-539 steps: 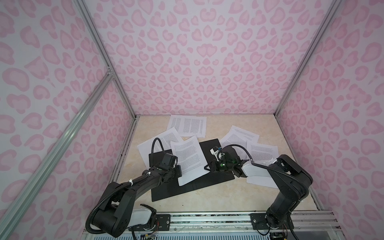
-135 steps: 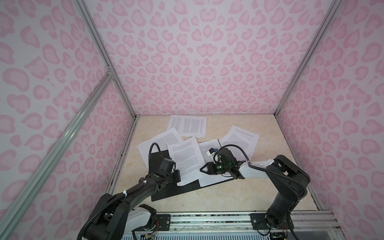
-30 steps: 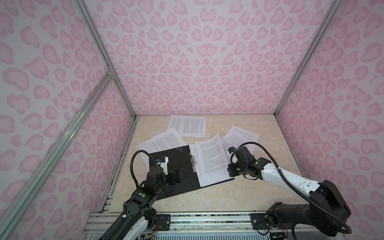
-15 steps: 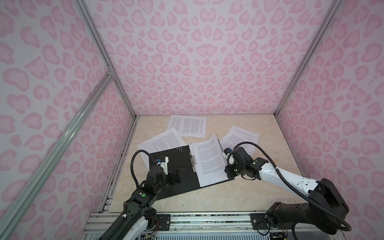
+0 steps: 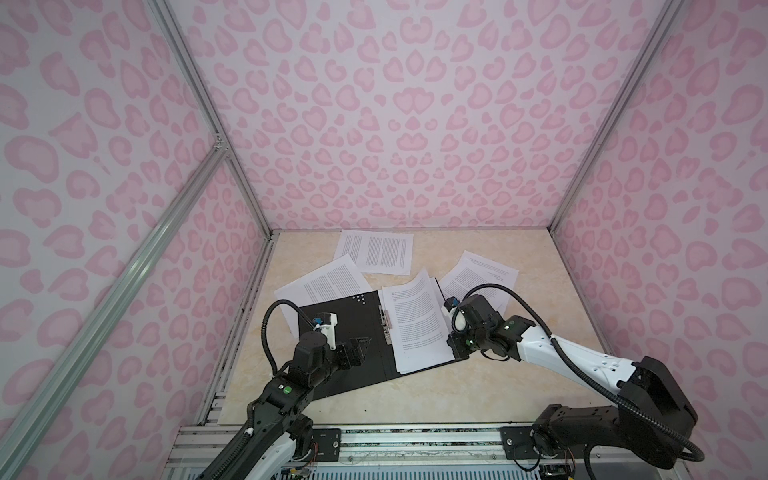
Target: Put the files into the folder
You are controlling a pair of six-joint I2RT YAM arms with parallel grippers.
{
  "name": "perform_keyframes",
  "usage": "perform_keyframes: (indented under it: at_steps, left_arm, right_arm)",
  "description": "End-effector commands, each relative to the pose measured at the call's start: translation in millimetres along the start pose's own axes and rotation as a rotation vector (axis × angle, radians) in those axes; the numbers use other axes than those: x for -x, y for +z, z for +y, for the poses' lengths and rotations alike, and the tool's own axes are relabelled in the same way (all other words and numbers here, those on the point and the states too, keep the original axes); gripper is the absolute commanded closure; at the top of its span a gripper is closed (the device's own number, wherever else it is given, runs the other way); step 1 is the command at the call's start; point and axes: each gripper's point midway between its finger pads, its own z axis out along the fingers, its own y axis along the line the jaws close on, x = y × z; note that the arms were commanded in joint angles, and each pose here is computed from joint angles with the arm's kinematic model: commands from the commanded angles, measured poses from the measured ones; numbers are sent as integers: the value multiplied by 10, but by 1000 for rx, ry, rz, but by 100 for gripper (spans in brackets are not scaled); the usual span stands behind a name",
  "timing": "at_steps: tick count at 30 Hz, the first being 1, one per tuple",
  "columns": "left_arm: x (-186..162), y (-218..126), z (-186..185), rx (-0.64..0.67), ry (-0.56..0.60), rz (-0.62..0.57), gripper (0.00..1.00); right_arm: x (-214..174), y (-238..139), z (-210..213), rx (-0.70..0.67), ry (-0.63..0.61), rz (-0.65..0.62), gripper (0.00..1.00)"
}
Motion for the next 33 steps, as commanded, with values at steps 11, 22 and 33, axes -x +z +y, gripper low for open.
perform_keyframes:
  at_steps: [11,22,33]
  left_arm:
    - [78,-7,-36,-4,11,-22,2]
    - [82,-11,-45,-7,10,-22,2]
    - [71,3,-26,1,10,-17,2]
  right_arm:
    - [-14,-91,67,-10,-54,-7,100]
    - [-5,-119,44,-43,-67,-6,100]
    - [15,-81,11,-67,-74,2,100]
